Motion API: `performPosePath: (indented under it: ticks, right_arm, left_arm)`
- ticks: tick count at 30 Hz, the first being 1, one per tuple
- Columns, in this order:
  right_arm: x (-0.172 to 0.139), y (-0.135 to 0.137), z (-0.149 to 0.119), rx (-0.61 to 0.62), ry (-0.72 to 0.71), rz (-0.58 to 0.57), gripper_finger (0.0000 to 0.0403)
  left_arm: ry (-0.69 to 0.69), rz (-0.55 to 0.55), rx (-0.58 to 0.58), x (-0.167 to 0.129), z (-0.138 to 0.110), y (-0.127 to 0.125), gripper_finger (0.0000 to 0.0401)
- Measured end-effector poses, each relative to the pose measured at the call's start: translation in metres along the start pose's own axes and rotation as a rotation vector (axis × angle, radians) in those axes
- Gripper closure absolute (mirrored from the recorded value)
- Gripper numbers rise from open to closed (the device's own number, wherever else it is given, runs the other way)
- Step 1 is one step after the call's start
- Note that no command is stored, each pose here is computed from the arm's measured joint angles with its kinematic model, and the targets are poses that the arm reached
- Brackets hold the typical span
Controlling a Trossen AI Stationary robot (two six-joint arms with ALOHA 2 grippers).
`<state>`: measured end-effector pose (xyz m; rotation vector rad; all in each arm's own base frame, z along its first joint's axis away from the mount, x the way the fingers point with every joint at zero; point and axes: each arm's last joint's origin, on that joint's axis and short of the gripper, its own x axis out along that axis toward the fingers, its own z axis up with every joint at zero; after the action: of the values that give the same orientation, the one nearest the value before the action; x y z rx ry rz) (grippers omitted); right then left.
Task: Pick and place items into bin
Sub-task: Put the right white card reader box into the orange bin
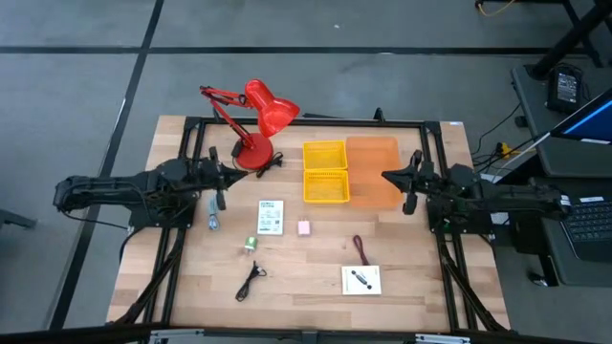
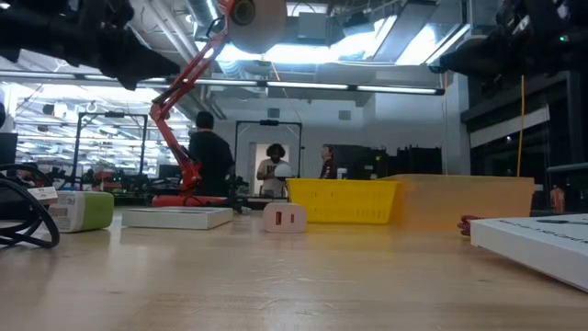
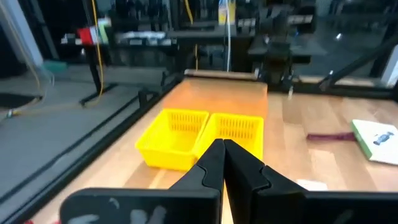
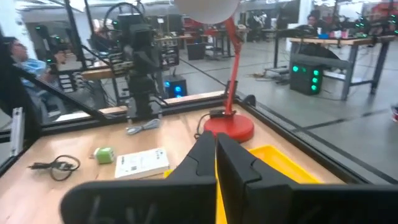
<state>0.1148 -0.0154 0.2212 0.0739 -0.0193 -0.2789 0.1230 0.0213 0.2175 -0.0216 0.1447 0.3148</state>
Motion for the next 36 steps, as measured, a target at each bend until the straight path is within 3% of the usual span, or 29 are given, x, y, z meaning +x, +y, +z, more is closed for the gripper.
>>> performPosePath:
  ticks: [3,15,21,30,36]
  right_arm:
    - [0.006,-0.001,0.003,-0.01,0.026,-0.021,0.0403]
    - [0.02,0.001,0.001,-0.026,0.114,0.002,0.0403]
    - [0.02,0.001,0.001,-0.048,0.116,0.004,0.0403]
    - [0.021,0.002,0.006,-0.165,0.059,0.011,0.0403]
    - [0.021,0.002,0.011,-0.164,0.016,0.01,0.0403]
  left_arm:
    - [0.07,0.002,-0.015,0.011,-0.003,-0.002,0.0398]
    - [0.139,-0.174,-0.022,0.039,-0.013,-0.012,0.0398]
    - [0.152,-0.118,-0.023,0.043,-0.015,-0.011,0.0397]
    - [0.16,-0.117,-0.023,0.049,-0.018,-0.012,0.0397]
    - [0.193,-0.113,-0.043,0.053,-0.02,-0.013,0.0397]
